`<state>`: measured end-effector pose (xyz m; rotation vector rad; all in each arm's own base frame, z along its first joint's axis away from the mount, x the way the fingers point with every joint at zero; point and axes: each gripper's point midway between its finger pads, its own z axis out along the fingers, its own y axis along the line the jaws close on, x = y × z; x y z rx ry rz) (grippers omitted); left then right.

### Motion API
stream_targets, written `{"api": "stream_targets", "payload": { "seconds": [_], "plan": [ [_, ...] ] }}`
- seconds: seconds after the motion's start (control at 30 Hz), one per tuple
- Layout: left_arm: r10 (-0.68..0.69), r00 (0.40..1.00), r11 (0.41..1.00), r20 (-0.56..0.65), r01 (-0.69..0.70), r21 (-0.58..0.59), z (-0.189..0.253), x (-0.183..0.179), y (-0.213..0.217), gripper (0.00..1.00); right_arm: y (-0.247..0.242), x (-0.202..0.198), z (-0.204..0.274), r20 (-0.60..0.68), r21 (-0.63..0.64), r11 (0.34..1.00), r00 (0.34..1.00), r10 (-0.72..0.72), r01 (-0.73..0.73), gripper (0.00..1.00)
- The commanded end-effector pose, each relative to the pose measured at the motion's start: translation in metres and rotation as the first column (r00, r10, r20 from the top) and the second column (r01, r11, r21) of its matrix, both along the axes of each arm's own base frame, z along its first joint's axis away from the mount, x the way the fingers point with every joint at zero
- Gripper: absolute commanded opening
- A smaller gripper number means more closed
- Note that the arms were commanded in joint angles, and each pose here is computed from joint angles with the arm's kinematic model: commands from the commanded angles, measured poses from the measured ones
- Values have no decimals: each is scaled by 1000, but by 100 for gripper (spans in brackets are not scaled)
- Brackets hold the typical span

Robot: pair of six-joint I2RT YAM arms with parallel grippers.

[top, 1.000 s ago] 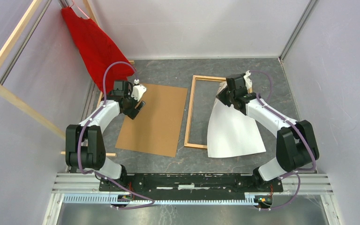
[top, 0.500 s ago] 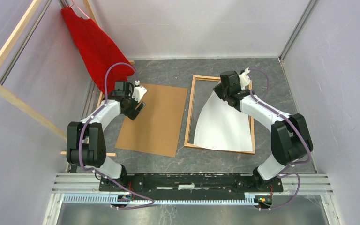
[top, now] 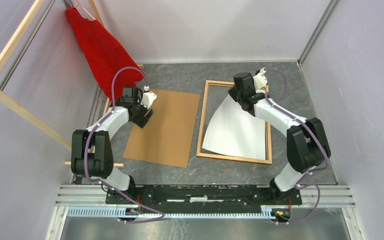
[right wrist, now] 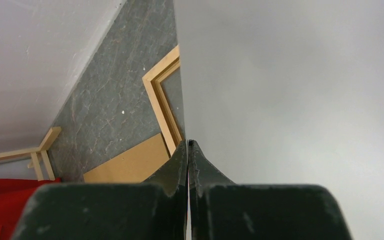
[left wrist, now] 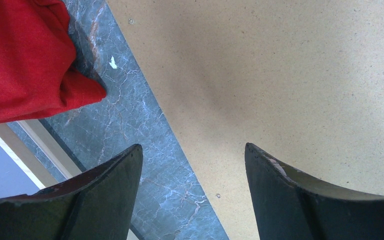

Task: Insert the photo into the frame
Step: Turn over the photo from the photo frame.

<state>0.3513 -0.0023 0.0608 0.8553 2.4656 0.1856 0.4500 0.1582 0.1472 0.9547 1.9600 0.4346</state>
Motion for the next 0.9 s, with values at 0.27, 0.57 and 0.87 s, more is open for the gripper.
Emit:
{"api": "stream_targets", "payload": {
  "seconds": [0.27,0.57,0.87],
  "plan": [
    [6,1000,1000,12,-5,-7,-3,4,-2,80,10,22,7,32,-62,995,996,81,-79,0],
    [6,1000,1000,9,-6,-7,-4,4,-2,79,7,15,-3,-4,-115,986,993,120,-120,0],
    [4,1000,1000,10,-4,-6,-3,3,-2,79,4,16,-7,-70,-224,955,980,185,-196,0]
  ]
}}
